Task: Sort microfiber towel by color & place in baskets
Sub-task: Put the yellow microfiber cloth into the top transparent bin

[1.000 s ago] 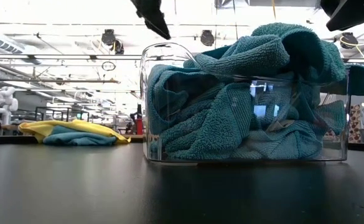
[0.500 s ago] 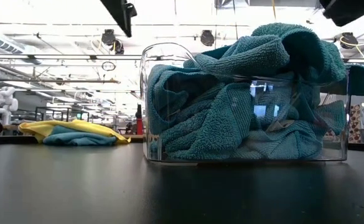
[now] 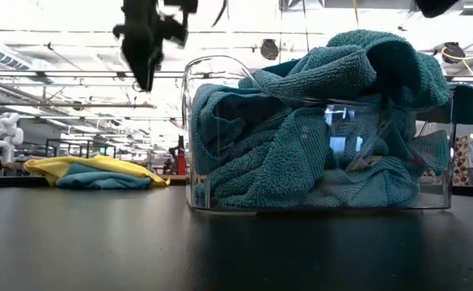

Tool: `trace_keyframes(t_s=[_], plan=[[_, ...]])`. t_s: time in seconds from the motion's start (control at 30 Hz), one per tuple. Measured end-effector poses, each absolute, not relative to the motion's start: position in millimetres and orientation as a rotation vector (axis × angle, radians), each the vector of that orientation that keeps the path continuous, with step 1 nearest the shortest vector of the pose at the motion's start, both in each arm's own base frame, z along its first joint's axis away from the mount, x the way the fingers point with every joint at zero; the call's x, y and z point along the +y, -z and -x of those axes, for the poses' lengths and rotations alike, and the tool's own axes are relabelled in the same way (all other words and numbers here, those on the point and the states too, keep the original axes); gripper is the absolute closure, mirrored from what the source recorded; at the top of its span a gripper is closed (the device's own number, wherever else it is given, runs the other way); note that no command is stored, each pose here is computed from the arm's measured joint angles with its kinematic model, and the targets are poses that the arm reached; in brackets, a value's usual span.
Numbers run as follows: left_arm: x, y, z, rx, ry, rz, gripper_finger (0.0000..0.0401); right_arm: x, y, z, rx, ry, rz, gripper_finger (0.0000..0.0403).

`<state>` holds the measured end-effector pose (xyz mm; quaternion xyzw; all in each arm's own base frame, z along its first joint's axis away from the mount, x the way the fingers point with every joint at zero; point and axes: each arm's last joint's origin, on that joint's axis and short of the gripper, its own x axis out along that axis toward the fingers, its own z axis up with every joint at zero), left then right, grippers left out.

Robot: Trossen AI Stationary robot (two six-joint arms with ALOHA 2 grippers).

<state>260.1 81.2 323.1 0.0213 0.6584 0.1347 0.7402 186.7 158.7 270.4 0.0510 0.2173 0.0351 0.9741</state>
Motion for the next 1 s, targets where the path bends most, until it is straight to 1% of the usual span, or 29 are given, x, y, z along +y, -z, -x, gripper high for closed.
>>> trace_keyframes(t_s=[0.13,0.33,0.43,0.57,0.73,0.83,1.0], plan=[[109,-287,-249,1.467,-0.452,0.016,0.0189,156,-270,-189,0.44,-0.051,-0.103,0.0188],[159,-242,-217,1.426,-0.687,0.219,0.0189,155,-269,-188,0.453,-0.047,-0.1,0.0188],[181,-230,-202,1.375,-0.8,0.305,0.0189,155,-269,-188,0.453,-0.048,-0.097,0.0188],[203,-226,-184,1.298,-0.933,0.403,0.0189,155,-269,-188,0.453,-0.055,-0.067,0.0188],[219,-226,-166,1.266,-0.983,0.508,0.0189,155,-269,-188,0.452,-0.06,-0.04,0.0188],[222,-225,-157,1.286,-1.01,0.555,0.0189,155,-269,-188,0.451,-0.063,-0.026,0.0188],[214,-206,-147,1.325,-0.948,0.667,0.0189,155,-268,-188,0.453,-0.065,-0.017,0.0188]])
